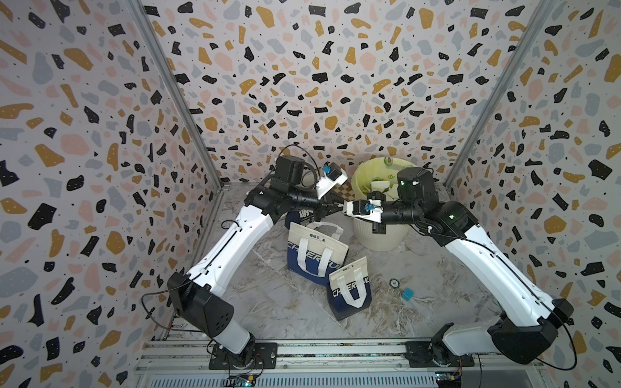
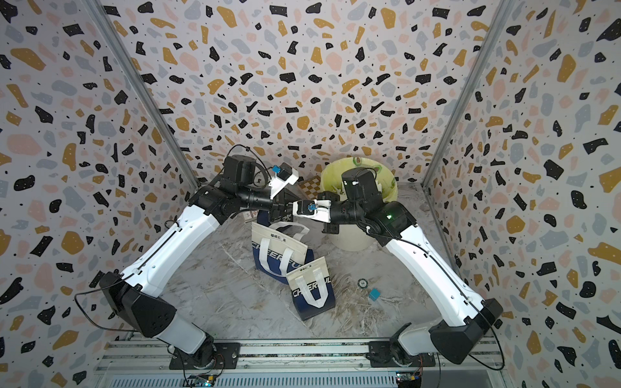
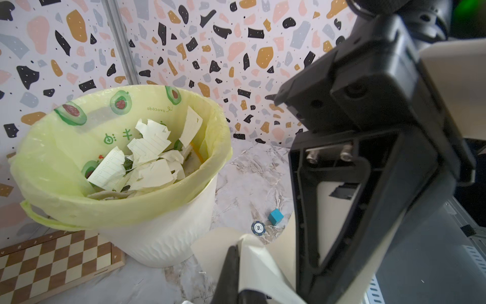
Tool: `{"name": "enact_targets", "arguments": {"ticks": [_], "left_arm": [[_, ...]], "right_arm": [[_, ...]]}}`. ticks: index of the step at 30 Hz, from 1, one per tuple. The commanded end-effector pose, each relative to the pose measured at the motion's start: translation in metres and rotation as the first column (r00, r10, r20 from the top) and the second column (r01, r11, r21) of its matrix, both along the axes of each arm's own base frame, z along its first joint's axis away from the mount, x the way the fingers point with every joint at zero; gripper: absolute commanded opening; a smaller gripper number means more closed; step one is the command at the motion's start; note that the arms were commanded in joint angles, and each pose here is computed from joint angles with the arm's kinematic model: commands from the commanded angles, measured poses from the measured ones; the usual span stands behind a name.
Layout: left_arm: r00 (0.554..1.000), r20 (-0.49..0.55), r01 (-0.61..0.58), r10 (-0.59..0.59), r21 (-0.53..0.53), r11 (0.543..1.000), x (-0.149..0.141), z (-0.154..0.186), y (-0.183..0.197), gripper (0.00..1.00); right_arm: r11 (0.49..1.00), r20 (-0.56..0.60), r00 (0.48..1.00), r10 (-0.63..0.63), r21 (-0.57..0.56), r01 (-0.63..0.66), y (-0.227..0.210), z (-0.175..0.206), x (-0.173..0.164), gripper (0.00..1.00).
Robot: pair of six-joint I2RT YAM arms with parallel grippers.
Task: Shred takeout receipts and throw away
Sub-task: Shred the takeout receipt.
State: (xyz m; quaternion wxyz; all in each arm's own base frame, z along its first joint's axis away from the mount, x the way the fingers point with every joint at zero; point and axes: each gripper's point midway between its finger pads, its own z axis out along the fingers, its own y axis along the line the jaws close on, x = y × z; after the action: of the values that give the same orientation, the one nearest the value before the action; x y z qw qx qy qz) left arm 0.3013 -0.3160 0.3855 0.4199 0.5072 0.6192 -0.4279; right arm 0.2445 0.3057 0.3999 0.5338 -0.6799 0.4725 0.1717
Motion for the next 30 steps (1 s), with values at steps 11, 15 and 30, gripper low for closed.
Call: {"name": "enact_targets", "arguments": {"ticks": [11, 15, 30], "left_arm": [[0.966, 0.259, 0.017, 0.018, -0.130, 0.991, -0.007, 0.038, 0.012, 0.74], [0.957, 0.287, 0.011, 0.050, -0.207, 0.978, -0.006, 0.058, 0.013, 0.79], [0.973, 0.218, 0.137, -0.078, -0.272, 0.952, -0.021, 0.073, 0.010, 0.61]], "right_arm": [[0.939, -0.211, 0.977, -0.042, 0.326, 0.111, -0.042, 0.055, 0.022, 0.00], [0.943, -0.235, 0.972, 0.010, 0.325, 0.069, -0.039, 0.053, 0.015, 0.00], [0.940, -0.302, 0.946, 0.120, 0.342, -0.010, -0.033, 0.050, 0.010, 0.00]]}}
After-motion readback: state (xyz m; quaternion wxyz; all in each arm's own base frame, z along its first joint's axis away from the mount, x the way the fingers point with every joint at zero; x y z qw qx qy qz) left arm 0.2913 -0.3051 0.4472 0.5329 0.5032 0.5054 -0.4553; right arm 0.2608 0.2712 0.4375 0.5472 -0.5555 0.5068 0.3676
